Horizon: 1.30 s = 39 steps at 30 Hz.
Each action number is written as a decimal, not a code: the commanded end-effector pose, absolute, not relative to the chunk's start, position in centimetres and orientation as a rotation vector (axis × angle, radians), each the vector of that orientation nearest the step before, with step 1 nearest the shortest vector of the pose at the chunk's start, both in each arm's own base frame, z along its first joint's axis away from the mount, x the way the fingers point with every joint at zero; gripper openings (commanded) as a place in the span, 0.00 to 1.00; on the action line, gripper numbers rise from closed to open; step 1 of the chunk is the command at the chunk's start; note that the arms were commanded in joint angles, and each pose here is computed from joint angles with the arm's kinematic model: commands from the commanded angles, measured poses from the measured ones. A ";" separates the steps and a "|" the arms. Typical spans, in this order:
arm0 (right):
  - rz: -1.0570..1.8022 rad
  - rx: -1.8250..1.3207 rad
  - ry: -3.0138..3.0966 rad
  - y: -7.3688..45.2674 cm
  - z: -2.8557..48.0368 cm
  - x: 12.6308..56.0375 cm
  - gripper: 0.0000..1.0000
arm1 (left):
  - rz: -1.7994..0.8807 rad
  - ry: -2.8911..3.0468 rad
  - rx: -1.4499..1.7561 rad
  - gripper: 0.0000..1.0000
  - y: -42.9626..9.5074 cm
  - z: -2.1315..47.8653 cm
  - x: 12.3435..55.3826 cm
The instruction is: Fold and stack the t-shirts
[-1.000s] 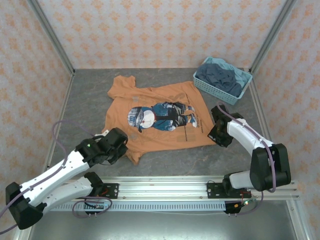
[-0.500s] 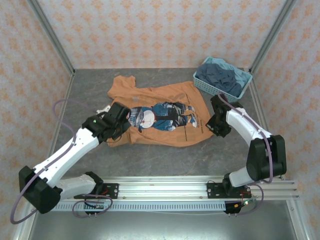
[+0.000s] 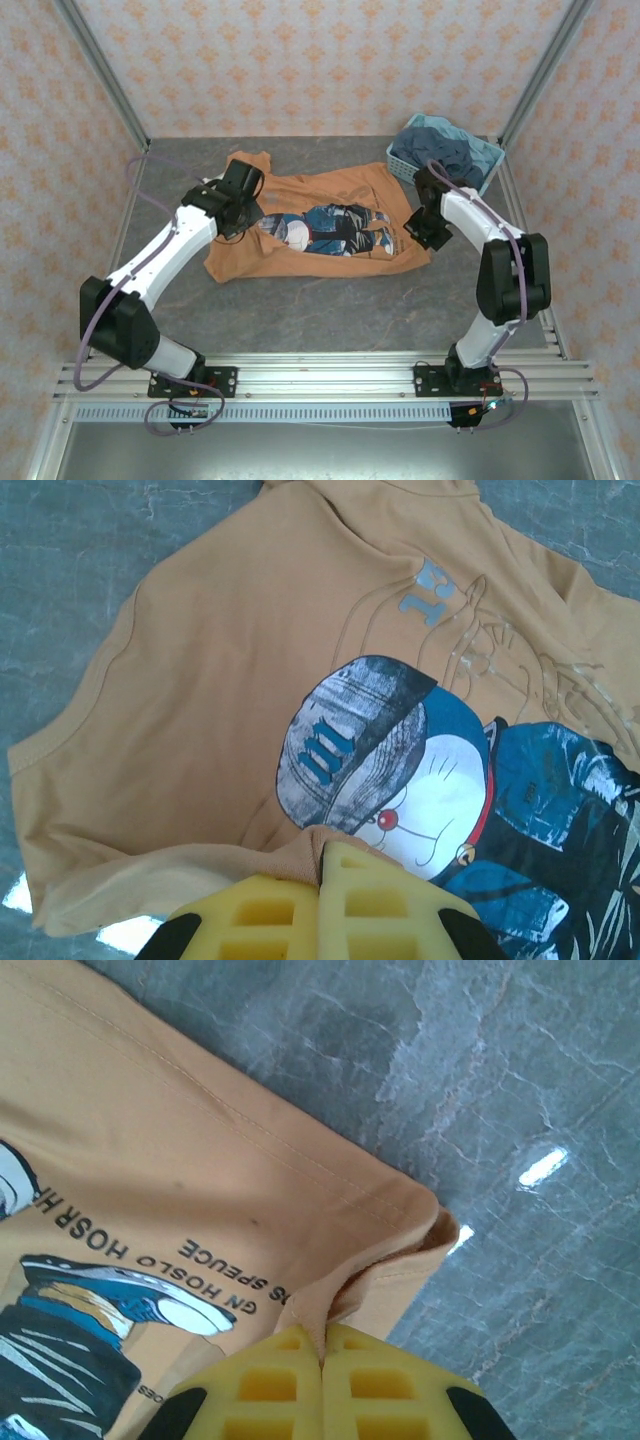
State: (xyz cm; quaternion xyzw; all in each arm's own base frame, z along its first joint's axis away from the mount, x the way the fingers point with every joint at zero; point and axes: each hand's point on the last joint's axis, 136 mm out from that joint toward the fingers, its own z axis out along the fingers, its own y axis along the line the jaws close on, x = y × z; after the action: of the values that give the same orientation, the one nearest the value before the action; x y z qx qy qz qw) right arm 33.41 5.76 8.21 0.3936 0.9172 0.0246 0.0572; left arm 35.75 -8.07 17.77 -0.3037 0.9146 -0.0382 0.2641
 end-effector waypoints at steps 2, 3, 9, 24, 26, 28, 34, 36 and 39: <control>-0.039 1.244 2.738 4.2 8.6 34.1 0.00 | -0.042 2.474 -0.753 0.00 -7.0 18.5 37.5; -0.049 1.248 2.732 4.1 8.6 34.3 0.00 | -0.033 2.474 -0.752 0.00 -6.8 18.4 37.8; -0.075 1.267 2.723 3.8 8.0 35.7 0.00 | 0.022 2.484 -0.735 0.00 -6.2 18.0 39.4; -0.043 1.270 2.715 4.4 7.3 38.9 0.00 | 0.114 2.498 -0.737 0.00 -4.3 16.6 42.8; -0.038 1.267 2.716 4.5 7.2 39.4 0.00 | 0.115 2.504 -0.726 0.00 -4.2 16.3 43.4; -0.034 1.263 2.720 4.6 7.1 39.8 0.00 | 0.120 2.512 -0.709 0.00 -4.2 15.9 44.0; -0.022 1.220 2.758 4.9 6.5 40.8 0.14 | 0.238 2.536 -0.734 0.19 -2.3 15.4 44.3; -0.035 1.191 2.749 4.4 7.3 40.9 0.31 | 0.251 2.529 -0.756 0.50 -1.7 16.0 43.6; -0.059 1.124 2.731 3.6 9.2 40.5 0.46 | 0.244 2.532 -0.782 0.62 -0.8 16.7 41.1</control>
State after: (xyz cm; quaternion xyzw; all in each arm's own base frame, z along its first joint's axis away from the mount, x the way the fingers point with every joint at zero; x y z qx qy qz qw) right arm 40.74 5.00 6.46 0.3962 0.9157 -0.0011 0.0680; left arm 43.81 -2.89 14.22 -0.2725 0.9314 0.0639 0.2328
